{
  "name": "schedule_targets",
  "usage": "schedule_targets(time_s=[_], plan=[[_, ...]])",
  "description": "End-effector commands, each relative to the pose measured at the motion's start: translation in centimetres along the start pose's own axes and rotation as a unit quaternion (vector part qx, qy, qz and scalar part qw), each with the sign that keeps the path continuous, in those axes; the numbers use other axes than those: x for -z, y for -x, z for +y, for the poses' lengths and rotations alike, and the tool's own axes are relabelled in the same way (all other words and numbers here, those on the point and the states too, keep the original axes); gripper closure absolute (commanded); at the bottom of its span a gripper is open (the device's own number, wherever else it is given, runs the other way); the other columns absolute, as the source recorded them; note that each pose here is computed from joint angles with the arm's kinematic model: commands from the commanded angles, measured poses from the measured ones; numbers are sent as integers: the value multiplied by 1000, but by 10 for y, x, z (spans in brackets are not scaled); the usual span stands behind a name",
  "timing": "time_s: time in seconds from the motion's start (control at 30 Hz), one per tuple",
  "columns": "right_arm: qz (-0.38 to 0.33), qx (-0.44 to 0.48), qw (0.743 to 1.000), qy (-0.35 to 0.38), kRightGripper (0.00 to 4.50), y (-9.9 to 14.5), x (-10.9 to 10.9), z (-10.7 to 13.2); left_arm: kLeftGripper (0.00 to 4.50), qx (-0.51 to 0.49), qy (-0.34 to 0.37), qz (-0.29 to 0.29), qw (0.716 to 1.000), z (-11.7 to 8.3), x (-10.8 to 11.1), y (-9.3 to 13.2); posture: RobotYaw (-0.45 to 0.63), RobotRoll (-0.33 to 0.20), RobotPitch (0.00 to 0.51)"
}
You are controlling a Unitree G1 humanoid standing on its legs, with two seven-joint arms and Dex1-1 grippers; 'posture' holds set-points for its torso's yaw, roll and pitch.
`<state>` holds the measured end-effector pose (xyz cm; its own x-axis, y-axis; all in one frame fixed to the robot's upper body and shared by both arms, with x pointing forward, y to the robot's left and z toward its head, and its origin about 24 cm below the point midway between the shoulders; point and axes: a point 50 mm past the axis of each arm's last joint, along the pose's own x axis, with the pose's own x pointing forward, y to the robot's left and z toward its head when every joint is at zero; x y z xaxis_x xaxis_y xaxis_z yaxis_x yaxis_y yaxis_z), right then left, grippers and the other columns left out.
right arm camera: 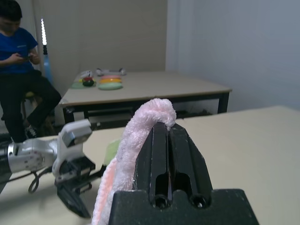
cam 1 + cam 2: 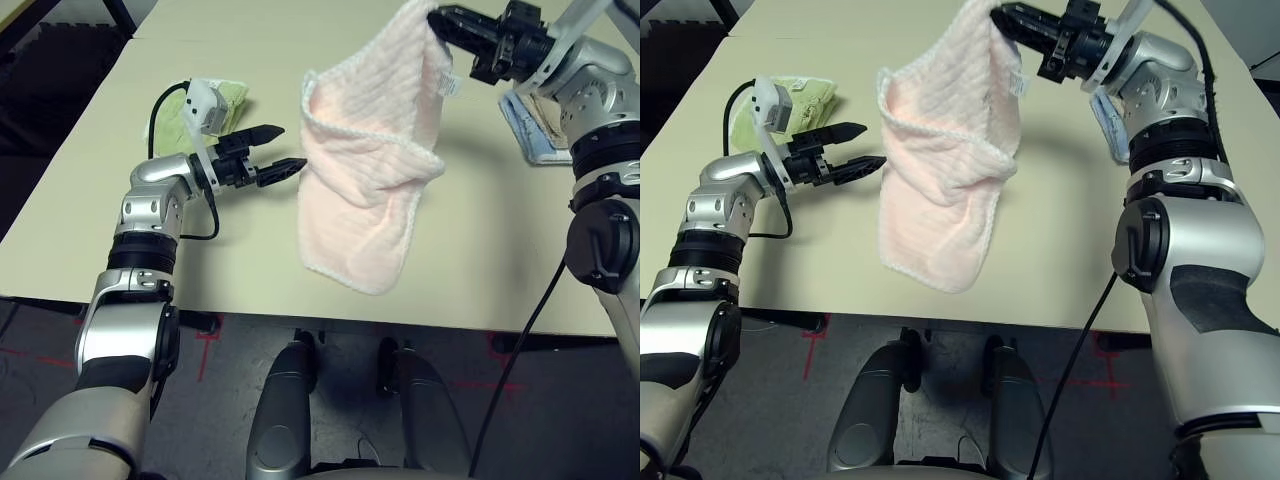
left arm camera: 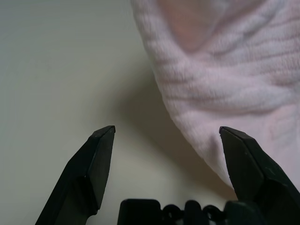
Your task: Fold the towel and set it aside.
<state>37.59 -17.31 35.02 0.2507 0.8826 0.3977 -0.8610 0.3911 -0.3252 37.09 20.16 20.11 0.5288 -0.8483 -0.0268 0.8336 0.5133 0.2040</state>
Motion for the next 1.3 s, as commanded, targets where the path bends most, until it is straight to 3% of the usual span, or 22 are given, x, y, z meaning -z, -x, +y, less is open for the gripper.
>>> schedule_targets(time_s=[0.03, 0.23, 0.33, 0.53, 0.67, 0.9, 1.1, 1.3], plan=[[-76, 38, 995, 43, 4478, -12, -38, -6, 0, 7, 2, 8, 1000, 1, 0, 0, 73, 0, 243], [-143, 59, 983, 96, 4478, -28, -73, -5, 0, 5, 2, 4, 1000, 3, -4, -1, 62, 0, 245], [-143, 69, 981, 114, 4478, -29, -78, -5, 0, 4, 4, -3, 1000, 4, -6, -4, 58, 0, 247], [-118, 53, 987, 91, 4478, -31, -56, -3, 0, -32, 36, -65, 997, 14, -30, -11, 62, 0, 249], [-105, 42, 991, 76, 4478, -39, -44, 1, 0, -49, 50, -122, 990, 19, -66, -26, 76, 0, 251], [-66, 29, 994, 76, 4478, -61, -23, 11, 0, -20, 46, -159, 986, 7, -112, -52, 95, 0, 250], [-54, 43, 996, 62, 4478, -66, -9, 13, 0, -20, 65, -159, 985, 1, -122, -53, 111, 0, 252], [-32, 65, 995, 64, 4478, -69, 3, 13, 0, -48, 62, -128, 989, 6, -117, -41, 130, 0, 255]])
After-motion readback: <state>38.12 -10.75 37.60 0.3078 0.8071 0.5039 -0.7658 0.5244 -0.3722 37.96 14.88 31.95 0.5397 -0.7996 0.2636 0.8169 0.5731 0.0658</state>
